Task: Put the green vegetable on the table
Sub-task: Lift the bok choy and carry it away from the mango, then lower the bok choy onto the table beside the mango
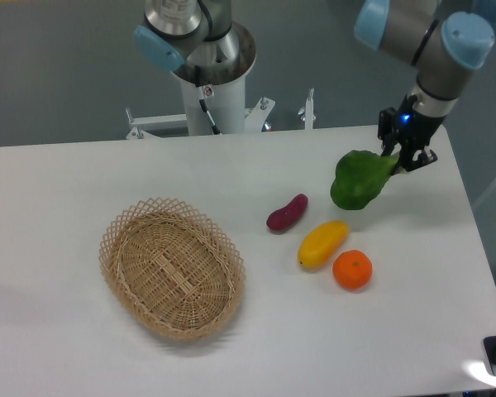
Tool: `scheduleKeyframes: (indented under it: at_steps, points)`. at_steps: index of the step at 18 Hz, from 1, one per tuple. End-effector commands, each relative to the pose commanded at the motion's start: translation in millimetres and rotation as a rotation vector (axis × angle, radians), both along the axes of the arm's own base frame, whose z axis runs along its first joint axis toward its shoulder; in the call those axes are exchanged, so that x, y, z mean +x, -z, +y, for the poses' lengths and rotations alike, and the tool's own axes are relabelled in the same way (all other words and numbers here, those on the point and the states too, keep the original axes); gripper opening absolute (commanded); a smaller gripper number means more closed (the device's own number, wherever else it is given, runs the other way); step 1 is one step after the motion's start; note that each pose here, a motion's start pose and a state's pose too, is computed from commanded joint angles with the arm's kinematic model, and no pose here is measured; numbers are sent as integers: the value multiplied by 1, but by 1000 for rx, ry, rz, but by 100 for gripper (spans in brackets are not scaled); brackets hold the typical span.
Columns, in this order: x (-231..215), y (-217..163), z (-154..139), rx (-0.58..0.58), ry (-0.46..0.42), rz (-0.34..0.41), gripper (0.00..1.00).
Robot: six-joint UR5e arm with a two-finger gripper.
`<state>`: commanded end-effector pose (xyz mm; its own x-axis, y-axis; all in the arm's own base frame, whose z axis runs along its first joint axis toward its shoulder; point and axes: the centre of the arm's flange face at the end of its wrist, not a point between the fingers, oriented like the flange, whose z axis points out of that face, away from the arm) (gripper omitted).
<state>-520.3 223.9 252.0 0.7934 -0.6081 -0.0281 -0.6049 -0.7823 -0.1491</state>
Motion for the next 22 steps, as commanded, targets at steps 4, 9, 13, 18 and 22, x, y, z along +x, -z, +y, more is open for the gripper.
scheduleKeyframes:
  at_steps: [4, 9, 13, 18, 22]
  points:
    - [-3, 14, 0, 0, 1, 0, 42]
    - [-3, 17, 1, 1, 3, -7, 45]
    - [-1, 21, 1, 0, 4, -15, 46]
    - [-3, 23, 2, 3, 7, -3, 63]
    - [-5, 14, 4, 7, 4, 16, 100]
